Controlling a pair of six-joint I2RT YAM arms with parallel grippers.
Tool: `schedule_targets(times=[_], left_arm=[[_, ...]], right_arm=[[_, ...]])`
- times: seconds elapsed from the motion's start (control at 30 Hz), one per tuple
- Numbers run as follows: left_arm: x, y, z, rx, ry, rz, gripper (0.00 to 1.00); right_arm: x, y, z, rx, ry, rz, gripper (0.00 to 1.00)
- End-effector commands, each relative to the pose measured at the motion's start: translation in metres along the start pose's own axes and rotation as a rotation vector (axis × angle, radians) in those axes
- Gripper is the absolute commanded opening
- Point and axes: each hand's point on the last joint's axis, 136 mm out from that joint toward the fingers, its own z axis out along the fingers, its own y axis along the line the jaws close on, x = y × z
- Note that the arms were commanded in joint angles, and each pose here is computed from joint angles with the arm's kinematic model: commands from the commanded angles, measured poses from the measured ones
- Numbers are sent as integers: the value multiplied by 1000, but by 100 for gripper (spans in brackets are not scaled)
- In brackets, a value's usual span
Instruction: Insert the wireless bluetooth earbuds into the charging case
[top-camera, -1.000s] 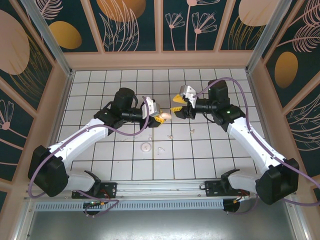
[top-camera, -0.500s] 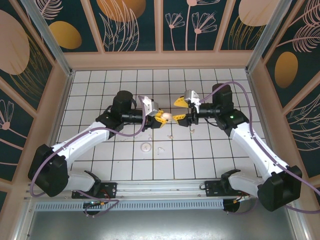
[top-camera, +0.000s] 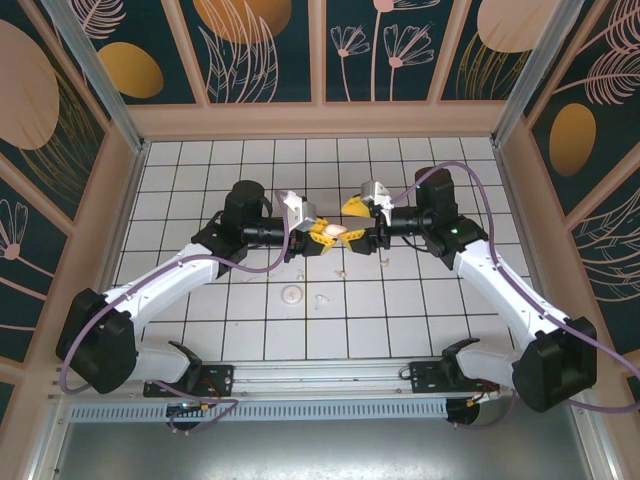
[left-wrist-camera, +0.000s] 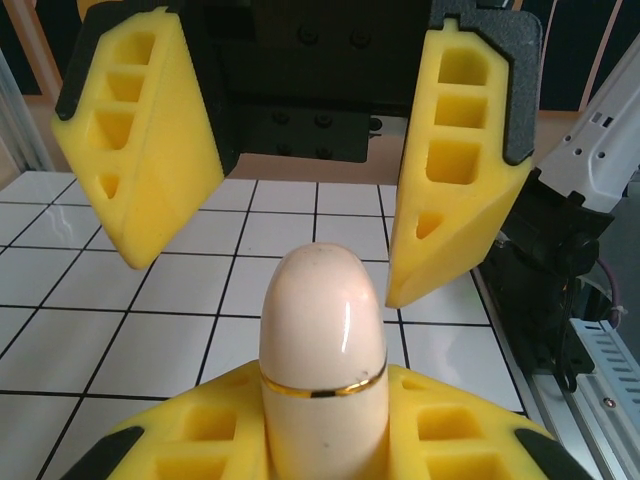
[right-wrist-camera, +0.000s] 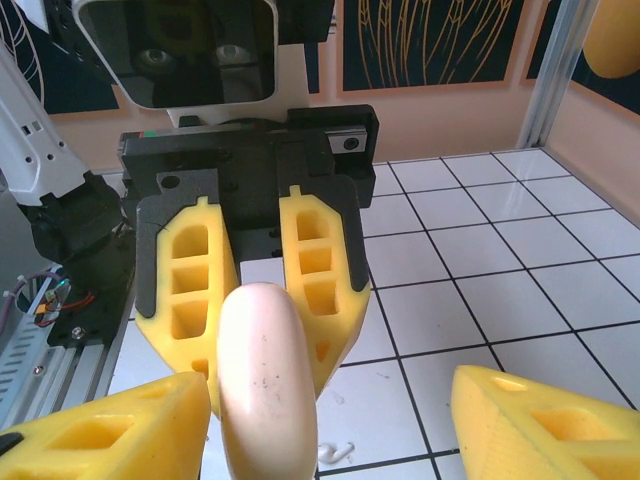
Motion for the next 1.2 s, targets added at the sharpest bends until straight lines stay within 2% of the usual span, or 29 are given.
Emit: schedule_targets(times=[0.0, 0.33, 0.87, 1.17], left_arm=[[-13, -7, -1, 34, -39, 32, 22], [-13, -11, -4, 39, -35, 38, 22], [-11, -12, -5, 33, -43, 36, 21], [-2, -5, -3, -6, -71, 14, 19]], right_arm=[[-10, 0, 3, -8, -28, -20, 65], [-11, -25, 1, 126, -16, 13, 63], [-10, -38, -4, 179, -28, 59, 63], [-20, -32, -11, 158, -62, 91, 63]])
